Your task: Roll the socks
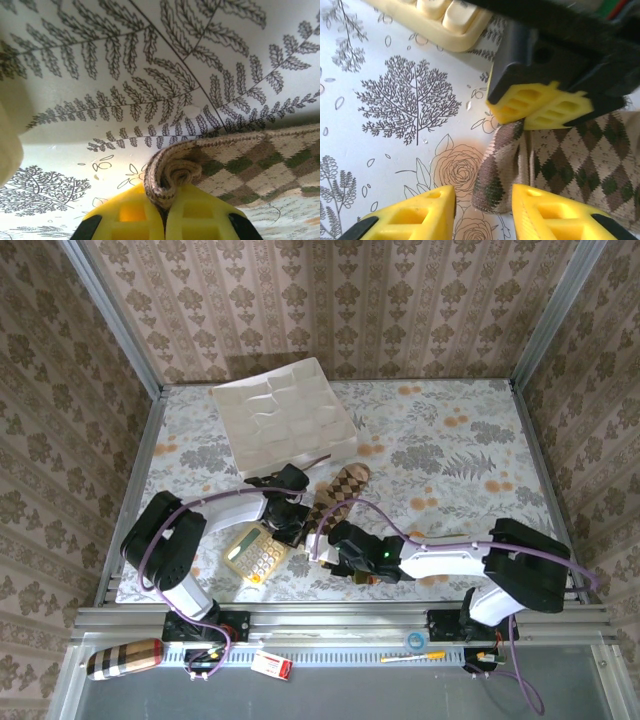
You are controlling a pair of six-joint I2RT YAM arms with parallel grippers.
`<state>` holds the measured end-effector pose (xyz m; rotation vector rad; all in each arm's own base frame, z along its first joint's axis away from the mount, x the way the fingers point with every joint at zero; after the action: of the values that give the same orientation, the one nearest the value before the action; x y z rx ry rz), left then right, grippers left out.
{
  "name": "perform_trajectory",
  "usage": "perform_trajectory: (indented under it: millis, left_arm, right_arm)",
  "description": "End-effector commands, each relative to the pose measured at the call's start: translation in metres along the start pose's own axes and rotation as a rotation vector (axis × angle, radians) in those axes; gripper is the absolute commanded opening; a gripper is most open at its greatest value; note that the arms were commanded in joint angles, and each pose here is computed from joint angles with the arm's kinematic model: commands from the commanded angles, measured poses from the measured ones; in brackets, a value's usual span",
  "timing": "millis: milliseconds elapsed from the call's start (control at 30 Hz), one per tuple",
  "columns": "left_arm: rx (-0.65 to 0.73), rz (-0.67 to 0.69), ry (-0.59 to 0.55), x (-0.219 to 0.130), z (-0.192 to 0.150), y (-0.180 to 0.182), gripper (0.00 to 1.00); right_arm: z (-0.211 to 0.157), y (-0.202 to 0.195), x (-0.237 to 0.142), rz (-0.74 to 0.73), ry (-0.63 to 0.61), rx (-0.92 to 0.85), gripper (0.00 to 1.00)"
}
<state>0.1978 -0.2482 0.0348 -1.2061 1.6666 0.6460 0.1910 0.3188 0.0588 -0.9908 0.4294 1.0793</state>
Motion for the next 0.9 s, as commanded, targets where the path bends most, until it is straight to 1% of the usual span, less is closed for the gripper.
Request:
perform_trajectory:
  millis: [0, 67, 300, 433, 467, 633, 667, 700, 800, 867]
  left_arm:
    - [-0.079, 0.095, -0.059, 0.004, 0.016, 0.021, 0.0]
    - [-0.075, 0.095, -0.055, 0.004, 0.016, 0.02, 0.0]
    - [-0.069, 0.101, -0.036, 0.006, 0.014, 0.022, 0.0]
    - [-0.063, 0.094, -0.023, 0.007, 0.013, 0.021, 0.0]
    - [-0.062, 0.093, -0.019, 0.006, 0.012, 0.021, 0.0]
    - [-0.047, 0.049, -0.012, -0.002, 0.015, 0.016, 0.0]
    - [-0.044, 0.028, -0.009, -0.006, 0.015, 0.014, 0.05]
    - [-0.038, 0.002, -0.006, -0.008, 0.017, 0.011, 0.15]
    - [-0.006, -0.1, 0.017, -0.018, 0.017, -0.005, 0.36]
    - [0.014, -0.141, 0.038, -0.024, 0.015, -0.013, 0.44]
  right_arm:
    - [0.006, -0.012, 0.009, -0.074, 0.009, -0.049, 0.35]
    - [0.003, -0.015, 0.015, -0.104, 0.025, -0.054, 0.34]
    - [0.01, -0.028, 0.031, -0.158, 0.048, -0.063, 0.33]
    - [0.002, -0.032, 0.039, -0.177, 0.072, -0.023, 0.31]
    - [0.0, -0.032, 0.042, -0.167, 0.079, -0.006, 0.28]
    - [-0.017, -0.031, 0.046, -0.103, 0.133, 0.104, 0.05]
    - [-0.02, -0.028, 0.045, -0.061, 0.135, 0.142, 0.02]
    - [-0.022, -0.025, 0.043, -0.019, 0.127, 0.184, 0.0]
    - [-0.028, -0.016, 0.038, 0.122, 0.105, 0.316, 0.0]
    - [-0.03, -0.012, 0.035, 0.212, 0.093, 0.41, 0.0]
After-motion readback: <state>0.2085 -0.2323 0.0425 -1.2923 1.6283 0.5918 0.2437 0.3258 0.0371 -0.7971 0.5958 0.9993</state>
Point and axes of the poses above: each hand's point on the last joint's axis, 136 mm out from that joint toward the fingers, its own x axis out along the fingers, its own y axis along the line the jaws close on, z = x × y, the point moved 1 cm from there along -x, back along the fingers, and after that the axes turned 9 degrees about -x, right-handed, at the moved point
